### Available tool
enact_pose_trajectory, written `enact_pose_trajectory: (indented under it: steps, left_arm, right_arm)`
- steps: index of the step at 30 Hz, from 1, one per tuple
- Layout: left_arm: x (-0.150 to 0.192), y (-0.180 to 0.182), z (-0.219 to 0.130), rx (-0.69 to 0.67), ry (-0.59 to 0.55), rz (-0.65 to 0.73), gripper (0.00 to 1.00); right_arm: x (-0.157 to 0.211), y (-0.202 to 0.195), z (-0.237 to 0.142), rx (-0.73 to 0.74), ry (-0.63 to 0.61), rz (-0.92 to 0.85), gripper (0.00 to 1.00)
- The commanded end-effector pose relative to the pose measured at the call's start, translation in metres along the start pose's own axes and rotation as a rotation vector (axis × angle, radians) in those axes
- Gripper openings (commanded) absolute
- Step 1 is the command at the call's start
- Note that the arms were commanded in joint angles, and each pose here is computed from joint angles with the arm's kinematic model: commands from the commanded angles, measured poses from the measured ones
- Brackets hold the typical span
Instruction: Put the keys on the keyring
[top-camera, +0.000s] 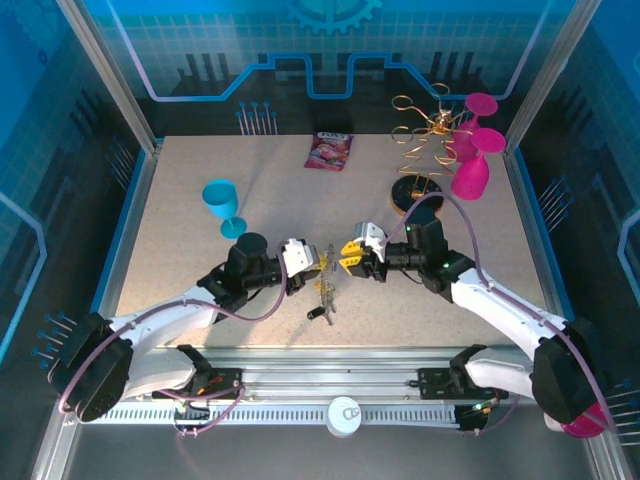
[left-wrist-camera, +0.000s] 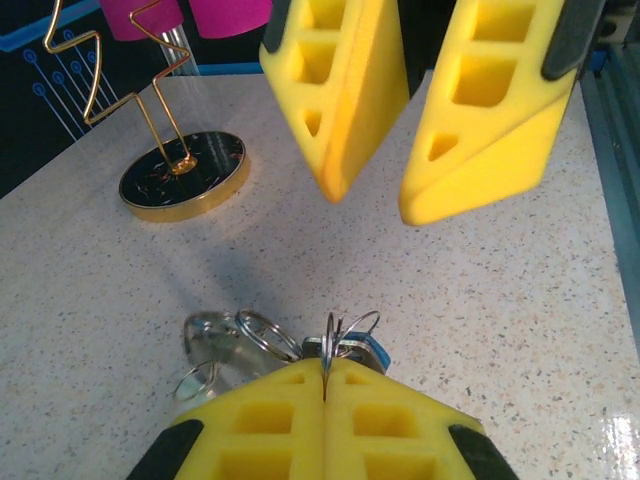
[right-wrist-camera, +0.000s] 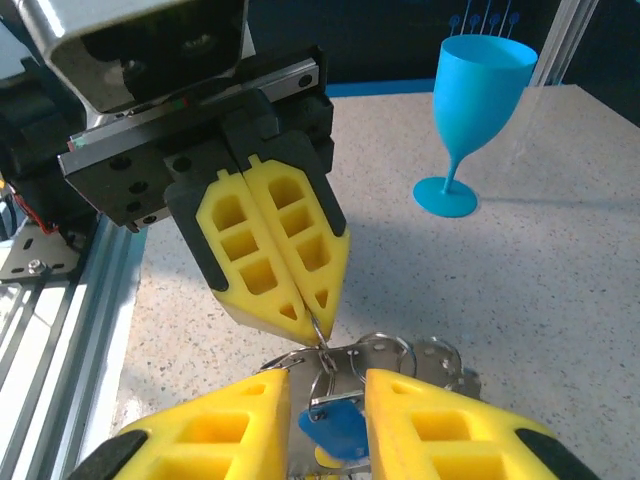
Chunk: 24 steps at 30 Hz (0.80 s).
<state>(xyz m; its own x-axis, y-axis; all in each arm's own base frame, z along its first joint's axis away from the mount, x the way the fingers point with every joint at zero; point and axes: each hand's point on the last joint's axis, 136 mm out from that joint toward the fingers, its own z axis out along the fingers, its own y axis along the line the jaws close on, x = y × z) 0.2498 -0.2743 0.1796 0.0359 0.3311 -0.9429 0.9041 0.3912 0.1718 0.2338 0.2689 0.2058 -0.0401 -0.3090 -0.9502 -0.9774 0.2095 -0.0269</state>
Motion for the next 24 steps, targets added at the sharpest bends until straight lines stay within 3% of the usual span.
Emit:
enact_pose_trajectory:
  steps: [1, 15, 24]
  left_arm:
    - [-0.022, 0.002, -0.002, 0.005, -0.123, 0.019, 0.0]
    - [-0.025, -0.006, -0.005, 0.038, -0.187, 0.04, 0.0]
    - [-0.03, -0.008, -0.006, 0.048, -0.208, 0.038, 0.0]
  right_arm:
    - [-0.017, 0.007, 0.0, -0.055, -0.117, -0.014, 0.28]
    - [0.002, 0.0, 0.014, -0.025, -0.031, -0.034, 0.27]
    - [-0.003, 0.001, 0.022, -0.052, -0.038, -0.046, 0.27]
